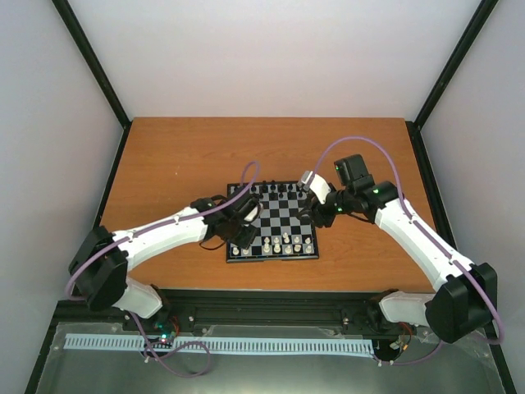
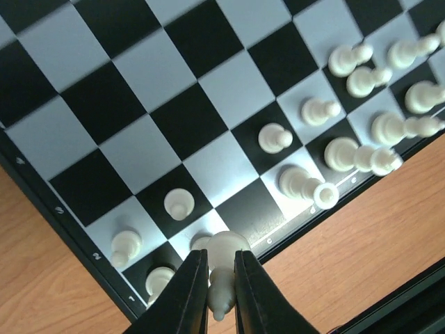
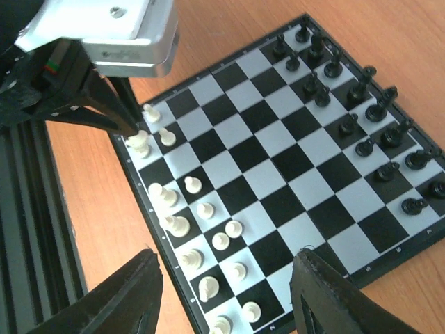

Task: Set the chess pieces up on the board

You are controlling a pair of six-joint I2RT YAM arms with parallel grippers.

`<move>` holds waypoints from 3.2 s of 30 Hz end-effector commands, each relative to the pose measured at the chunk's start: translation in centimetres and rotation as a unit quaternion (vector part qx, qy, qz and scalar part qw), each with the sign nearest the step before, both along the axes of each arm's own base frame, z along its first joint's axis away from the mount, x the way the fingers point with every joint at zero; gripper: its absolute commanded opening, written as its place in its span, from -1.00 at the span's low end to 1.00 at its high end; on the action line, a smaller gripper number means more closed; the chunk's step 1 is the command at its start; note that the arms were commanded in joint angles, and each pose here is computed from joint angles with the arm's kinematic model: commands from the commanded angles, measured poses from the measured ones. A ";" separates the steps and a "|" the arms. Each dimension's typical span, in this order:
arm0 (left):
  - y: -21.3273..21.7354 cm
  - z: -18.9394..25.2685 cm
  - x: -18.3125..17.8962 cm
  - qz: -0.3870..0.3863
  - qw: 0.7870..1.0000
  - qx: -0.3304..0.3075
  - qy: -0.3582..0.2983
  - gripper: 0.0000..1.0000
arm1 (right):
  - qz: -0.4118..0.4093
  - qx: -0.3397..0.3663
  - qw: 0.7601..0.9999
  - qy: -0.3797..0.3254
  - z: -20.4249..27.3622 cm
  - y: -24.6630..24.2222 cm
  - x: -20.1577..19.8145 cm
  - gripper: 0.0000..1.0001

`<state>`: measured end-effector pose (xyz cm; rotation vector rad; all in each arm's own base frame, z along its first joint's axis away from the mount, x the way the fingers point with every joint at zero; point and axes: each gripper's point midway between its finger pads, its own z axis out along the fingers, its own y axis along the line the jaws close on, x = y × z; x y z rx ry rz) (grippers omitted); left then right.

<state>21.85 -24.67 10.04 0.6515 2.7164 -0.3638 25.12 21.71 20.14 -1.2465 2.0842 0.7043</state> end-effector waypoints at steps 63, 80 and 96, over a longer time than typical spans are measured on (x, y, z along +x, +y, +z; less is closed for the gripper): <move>-4.3 -0.5 -0.1 -0.053 0.999 0.005 0.009 -0.33 | 0.004 -0.021 1.000 -0.015 -1.5 -0.4 0.8 0.03; -1.2 12.3 4.1 -0.029 0.986 0.005 -0.161 0.23 | 0.025 -0.104 0.994 0.035 -6.7 0.2 1.2 -0.10; 4.7 11.6 7.8 0.060 0.979 -0.013 -0.193 0.31 | 0.065 -0.196 0.973 0.103 -12.2 3.1 1.6 -0.33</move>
